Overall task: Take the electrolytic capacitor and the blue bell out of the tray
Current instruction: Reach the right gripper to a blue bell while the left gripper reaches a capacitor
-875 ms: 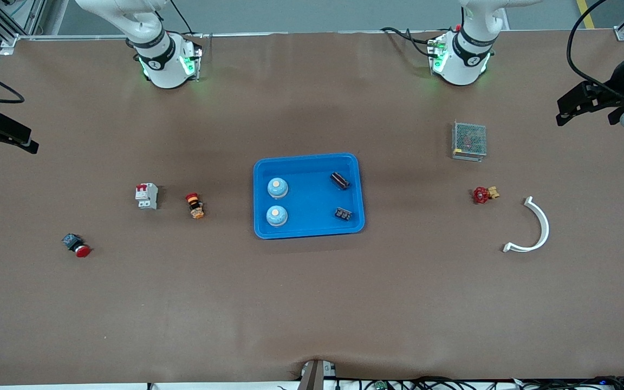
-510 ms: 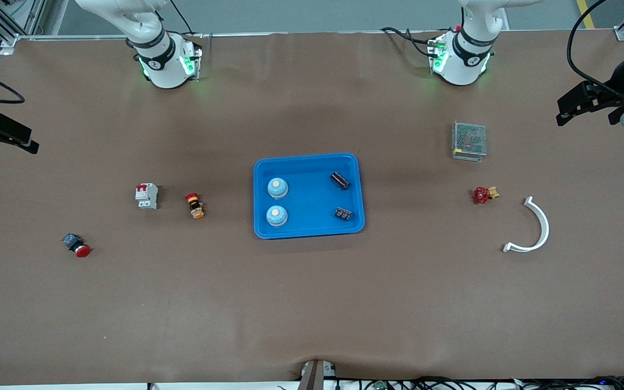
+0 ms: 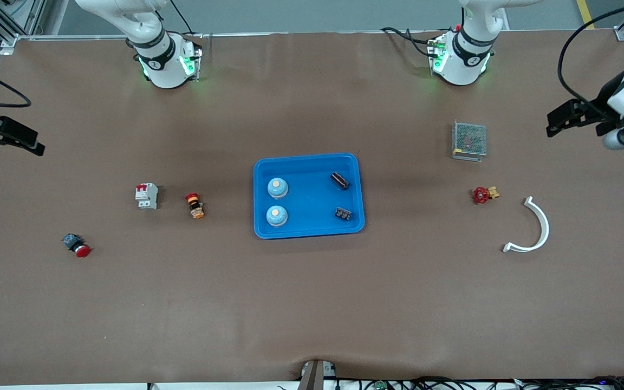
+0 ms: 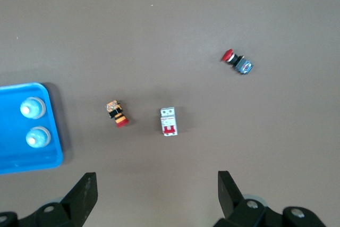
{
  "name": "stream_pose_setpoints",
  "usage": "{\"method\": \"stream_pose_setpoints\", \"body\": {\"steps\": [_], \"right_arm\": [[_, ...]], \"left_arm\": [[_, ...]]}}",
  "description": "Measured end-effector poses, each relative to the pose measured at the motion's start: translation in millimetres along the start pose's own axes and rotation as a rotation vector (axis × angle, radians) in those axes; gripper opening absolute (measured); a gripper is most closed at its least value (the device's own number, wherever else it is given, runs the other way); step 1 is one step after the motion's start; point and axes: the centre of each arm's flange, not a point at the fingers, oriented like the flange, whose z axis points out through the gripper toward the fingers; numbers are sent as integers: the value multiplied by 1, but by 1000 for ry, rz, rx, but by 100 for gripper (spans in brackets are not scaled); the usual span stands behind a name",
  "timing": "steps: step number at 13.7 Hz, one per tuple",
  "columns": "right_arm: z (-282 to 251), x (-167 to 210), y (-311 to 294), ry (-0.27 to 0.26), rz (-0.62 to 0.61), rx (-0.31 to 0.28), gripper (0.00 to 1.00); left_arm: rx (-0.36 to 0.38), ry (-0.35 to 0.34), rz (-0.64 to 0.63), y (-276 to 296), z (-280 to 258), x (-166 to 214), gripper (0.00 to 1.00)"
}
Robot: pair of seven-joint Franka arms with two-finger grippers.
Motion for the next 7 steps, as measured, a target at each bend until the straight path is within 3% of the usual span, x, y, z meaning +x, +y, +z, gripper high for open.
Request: {"method": "stream_pose_setpoints", "body": {"steps": [3, 7], "right_arm": [[30, 2, -42, 2, 17, 4, 100], [83, -12, -133, 6, 87, 10, 100]], "left_arm": [[10, -79, -99, 25, 43, 12, 100], [34, -110, -242, 96, 102, 20, 100]]}}
